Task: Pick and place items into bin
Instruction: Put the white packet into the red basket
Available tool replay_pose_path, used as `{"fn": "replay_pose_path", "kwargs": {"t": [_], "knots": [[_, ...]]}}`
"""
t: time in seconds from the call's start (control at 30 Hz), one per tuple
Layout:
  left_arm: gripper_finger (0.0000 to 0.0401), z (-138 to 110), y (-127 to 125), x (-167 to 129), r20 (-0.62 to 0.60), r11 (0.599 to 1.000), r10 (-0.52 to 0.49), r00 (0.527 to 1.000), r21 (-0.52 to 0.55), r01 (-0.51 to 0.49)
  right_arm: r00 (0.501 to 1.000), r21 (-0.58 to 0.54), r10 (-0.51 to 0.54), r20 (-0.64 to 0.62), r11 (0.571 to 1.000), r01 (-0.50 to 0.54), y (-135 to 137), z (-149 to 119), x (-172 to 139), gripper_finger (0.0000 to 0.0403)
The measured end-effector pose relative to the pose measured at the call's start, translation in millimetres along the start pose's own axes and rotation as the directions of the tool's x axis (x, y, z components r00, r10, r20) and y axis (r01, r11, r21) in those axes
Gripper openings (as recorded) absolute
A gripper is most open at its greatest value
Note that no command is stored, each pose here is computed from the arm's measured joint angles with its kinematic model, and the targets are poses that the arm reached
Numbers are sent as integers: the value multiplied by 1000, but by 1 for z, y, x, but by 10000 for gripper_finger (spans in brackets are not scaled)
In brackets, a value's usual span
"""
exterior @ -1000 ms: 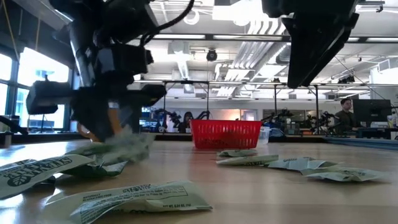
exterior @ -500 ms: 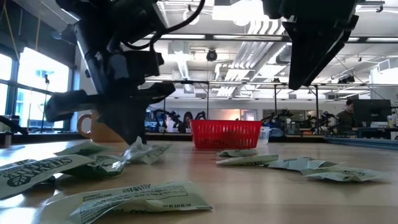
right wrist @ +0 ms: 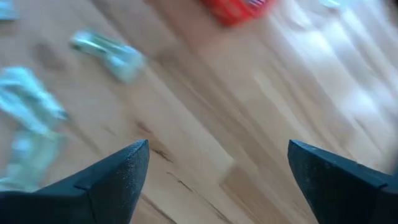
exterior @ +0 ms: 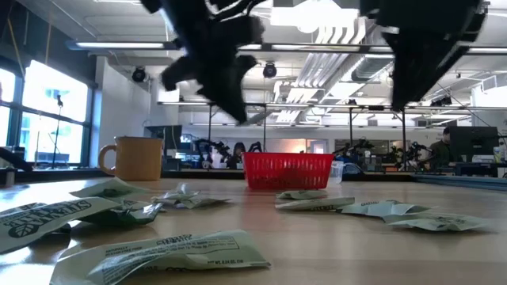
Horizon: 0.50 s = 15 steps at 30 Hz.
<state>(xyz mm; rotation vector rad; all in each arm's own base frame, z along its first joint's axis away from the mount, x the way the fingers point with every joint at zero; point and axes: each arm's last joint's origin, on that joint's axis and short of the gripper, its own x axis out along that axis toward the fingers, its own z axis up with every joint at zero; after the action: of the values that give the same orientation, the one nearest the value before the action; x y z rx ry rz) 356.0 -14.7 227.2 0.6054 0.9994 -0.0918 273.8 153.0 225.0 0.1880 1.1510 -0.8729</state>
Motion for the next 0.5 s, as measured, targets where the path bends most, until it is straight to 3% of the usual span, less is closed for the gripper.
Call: {"fn": "replay_pose_path", "kwargs": {"t": [0.13, 0.23, 0.37, 0.5], "knots": [[22, 0, 46, 0, 89, 995, 61, 994, -90, -53, 999, 3, -35, -36, 999, 35, -3, -13, -7, 345], [29, -15, 72, 15, 124, 988, -30, 992, -145, 48, 997, -9, -25, -67, 1000, 24, -2, -21, -10, 334], [91, -26, 86, 40, 128, 958, -111, 986, -251, 141, 995, -1, -21, -100, 1000, 21, -2, -29, -14, 331], [168, -30, 88, 54, 14, 951, -35, 999, -306, 38, 994, -2, 2, -113, 1000, -2, 1, -35, -18, 334]]}}
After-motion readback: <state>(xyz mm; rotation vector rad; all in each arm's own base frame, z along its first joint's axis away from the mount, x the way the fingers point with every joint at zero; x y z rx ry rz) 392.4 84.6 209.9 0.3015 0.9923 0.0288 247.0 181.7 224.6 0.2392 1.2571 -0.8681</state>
